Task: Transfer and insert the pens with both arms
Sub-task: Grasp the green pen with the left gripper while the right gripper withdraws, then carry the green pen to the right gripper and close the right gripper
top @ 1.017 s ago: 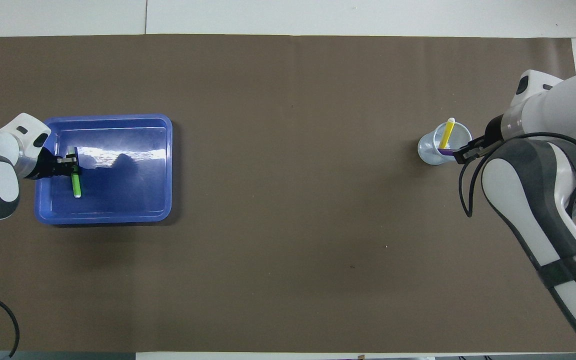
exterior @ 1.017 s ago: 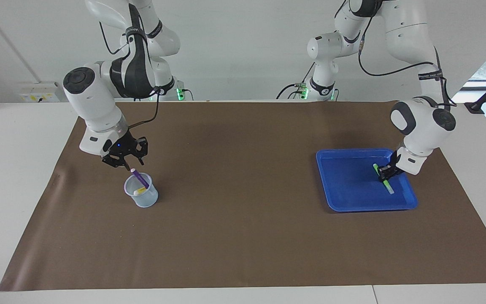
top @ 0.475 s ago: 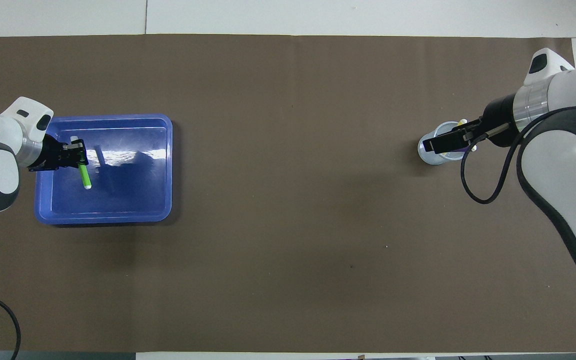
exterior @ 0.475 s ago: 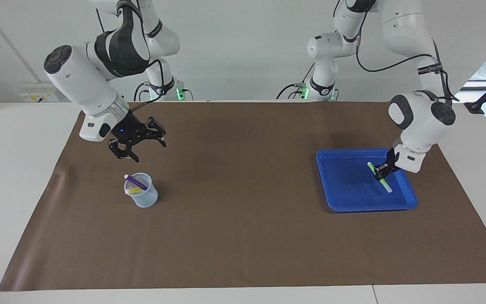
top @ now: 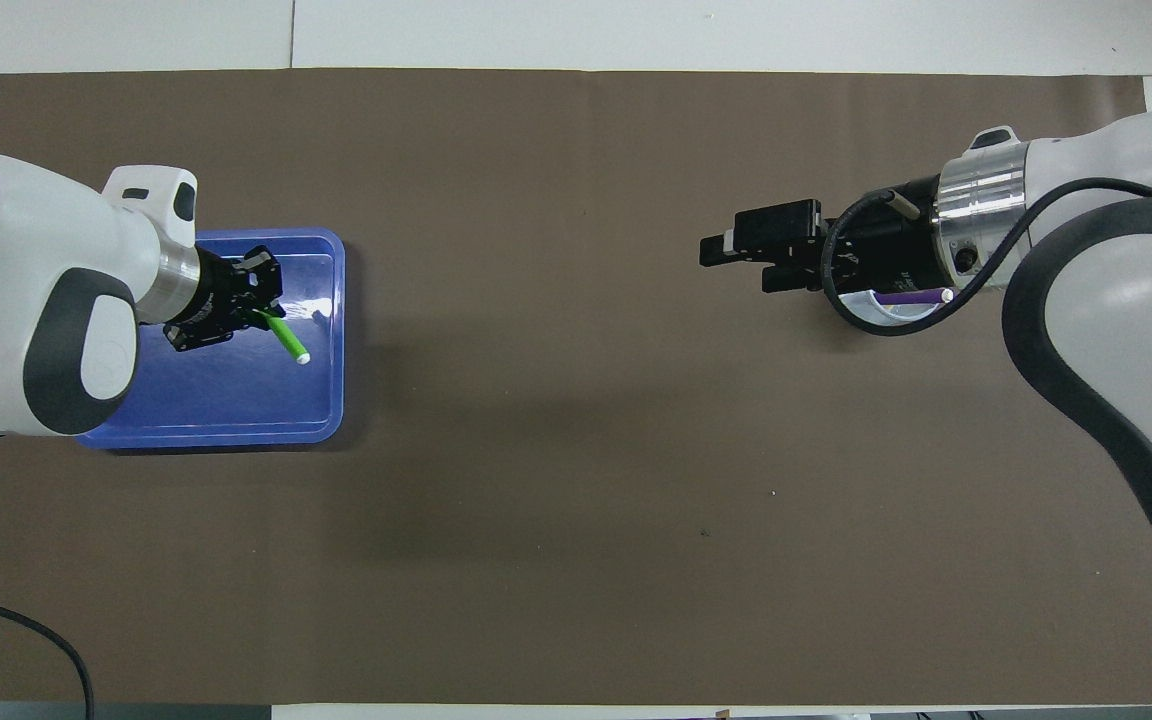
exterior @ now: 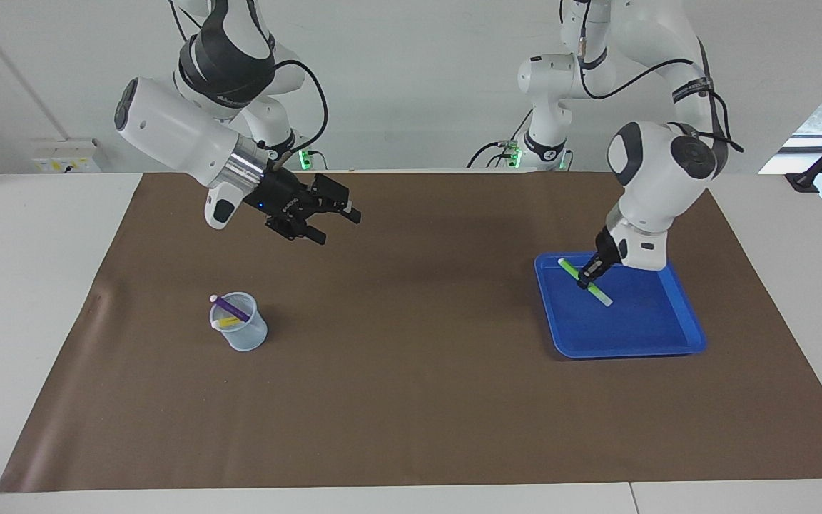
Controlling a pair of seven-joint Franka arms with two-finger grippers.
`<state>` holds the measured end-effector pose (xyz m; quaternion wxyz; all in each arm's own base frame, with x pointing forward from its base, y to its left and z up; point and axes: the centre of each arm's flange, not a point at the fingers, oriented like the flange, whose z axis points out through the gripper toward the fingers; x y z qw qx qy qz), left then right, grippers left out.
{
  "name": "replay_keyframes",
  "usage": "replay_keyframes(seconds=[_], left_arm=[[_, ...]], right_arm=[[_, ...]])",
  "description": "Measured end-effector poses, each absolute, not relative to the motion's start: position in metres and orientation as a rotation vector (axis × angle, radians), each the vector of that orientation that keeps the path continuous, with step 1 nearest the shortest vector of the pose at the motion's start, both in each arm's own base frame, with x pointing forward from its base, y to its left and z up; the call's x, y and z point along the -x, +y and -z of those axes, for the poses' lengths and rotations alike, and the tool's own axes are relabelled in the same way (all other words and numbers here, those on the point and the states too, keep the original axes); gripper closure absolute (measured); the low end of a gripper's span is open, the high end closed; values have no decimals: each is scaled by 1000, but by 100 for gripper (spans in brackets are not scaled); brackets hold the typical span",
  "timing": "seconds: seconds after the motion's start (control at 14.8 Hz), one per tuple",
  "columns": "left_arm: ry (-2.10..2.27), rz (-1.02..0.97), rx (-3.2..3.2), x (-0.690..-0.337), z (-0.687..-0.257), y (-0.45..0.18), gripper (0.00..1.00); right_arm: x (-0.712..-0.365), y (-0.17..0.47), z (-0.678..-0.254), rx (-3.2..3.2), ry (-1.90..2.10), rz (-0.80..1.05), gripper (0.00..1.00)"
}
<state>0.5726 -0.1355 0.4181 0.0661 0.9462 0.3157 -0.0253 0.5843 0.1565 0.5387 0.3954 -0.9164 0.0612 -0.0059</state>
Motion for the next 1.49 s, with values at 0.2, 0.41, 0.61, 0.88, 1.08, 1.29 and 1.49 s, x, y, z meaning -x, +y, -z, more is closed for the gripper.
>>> replay_keyframes(seconds=[0.2,0.41,0.61,0.88,1.08,1.29,1.49], left_arm=[[1053,115,-2708,-566,-431,-190,83],[1115,143,-2606,-557,-448,-236,83],[1170,236,-2435,-555,-473,-264,83],[1359,230,-2234,-554,-511,-298,83],[1431,221,-2138,-543,-516,-332,83],[1450,228,-2118,-538,-511,-348,83],[1452,231,-2119,-538,-509,-349,83]], right_arm=[[-585,172,-541,2297,217,42,0],[-584,186,-529,2272,278,73,0],[-575,193,-499,2215,339,90,0],[-556,221,-466,2134,418,96,0],[-546,244,-467,2107,432,81,0],[-542,249,-471,2102,432,72,0],[-542,249,-472,2101,432,74,5]])
